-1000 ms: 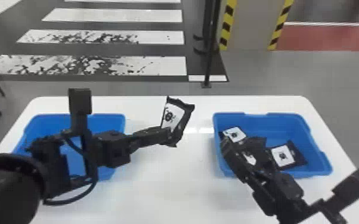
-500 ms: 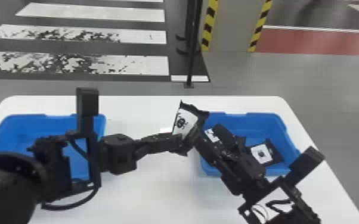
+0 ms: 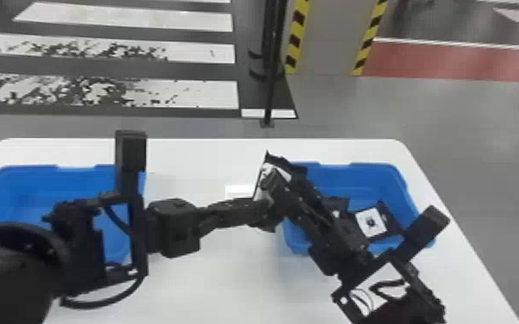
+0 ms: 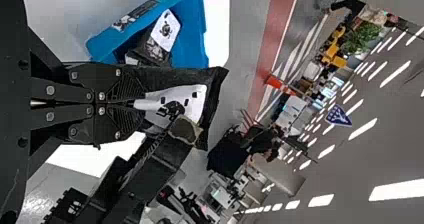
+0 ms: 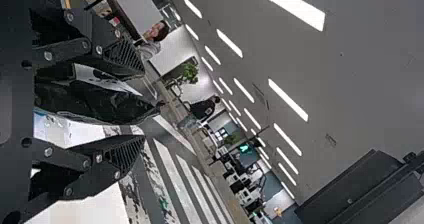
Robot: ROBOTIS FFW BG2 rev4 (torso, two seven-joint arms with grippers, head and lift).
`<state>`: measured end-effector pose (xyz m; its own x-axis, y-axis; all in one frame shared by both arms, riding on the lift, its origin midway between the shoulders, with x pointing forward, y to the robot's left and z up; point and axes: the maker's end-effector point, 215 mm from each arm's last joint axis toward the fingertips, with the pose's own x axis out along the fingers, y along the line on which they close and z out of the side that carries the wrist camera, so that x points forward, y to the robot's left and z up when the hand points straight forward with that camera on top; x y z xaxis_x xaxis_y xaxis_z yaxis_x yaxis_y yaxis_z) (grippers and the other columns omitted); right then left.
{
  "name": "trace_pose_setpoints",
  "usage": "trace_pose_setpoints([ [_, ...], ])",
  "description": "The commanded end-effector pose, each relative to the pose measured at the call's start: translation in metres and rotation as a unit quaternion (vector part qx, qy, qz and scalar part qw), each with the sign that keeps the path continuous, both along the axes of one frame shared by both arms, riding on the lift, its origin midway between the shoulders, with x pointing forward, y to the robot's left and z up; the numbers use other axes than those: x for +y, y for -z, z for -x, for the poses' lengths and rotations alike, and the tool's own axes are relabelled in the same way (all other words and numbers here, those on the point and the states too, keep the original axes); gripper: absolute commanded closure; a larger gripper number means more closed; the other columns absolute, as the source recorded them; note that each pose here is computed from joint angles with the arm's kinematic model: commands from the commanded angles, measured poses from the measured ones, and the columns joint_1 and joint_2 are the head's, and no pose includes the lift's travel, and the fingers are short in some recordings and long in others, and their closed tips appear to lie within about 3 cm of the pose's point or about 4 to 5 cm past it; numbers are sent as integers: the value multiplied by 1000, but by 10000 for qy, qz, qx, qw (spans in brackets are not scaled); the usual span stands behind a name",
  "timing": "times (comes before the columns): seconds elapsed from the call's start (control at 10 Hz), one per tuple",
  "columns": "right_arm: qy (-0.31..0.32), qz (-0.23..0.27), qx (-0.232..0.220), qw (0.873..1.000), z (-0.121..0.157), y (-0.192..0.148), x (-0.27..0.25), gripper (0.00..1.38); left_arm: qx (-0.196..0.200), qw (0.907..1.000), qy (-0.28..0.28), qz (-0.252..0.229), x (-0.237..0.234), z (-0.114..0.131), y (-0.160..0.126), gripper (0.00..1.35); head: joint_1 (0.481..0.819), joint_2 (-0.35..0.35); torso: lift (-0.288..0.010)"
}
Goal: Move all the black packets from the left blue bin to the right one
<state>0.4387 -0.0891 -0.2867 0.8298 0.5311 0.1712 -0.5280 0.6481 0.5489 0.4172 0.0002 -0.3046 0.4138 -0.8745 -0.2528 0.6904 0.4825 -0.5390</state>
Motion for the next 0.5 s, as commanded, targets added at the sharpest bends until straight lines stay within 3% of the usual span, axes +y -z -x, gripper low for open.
trace_pose_setpoints([
  [0.0,2,-25,11,10000,0,0,0,1276,3,10000,-11,16,1,-1,-1,1205,695,-117,-140],
  [0.2,-12,-35,5,10000,-1,-1,1,1277,-69,9999,-84,59,3,-4,-3,1193,695,-116,-140],
  [0.3,-10,-92,27,10000,-1,0,0,1277,-111,9994,-285,170,10,-10,-6,907,695,-115,-140],
  [0.4,19,-132,41,9999,-5,1,-3,1277,66,9988,-429,212,20,-7,4,443,695,-110,-140],
])
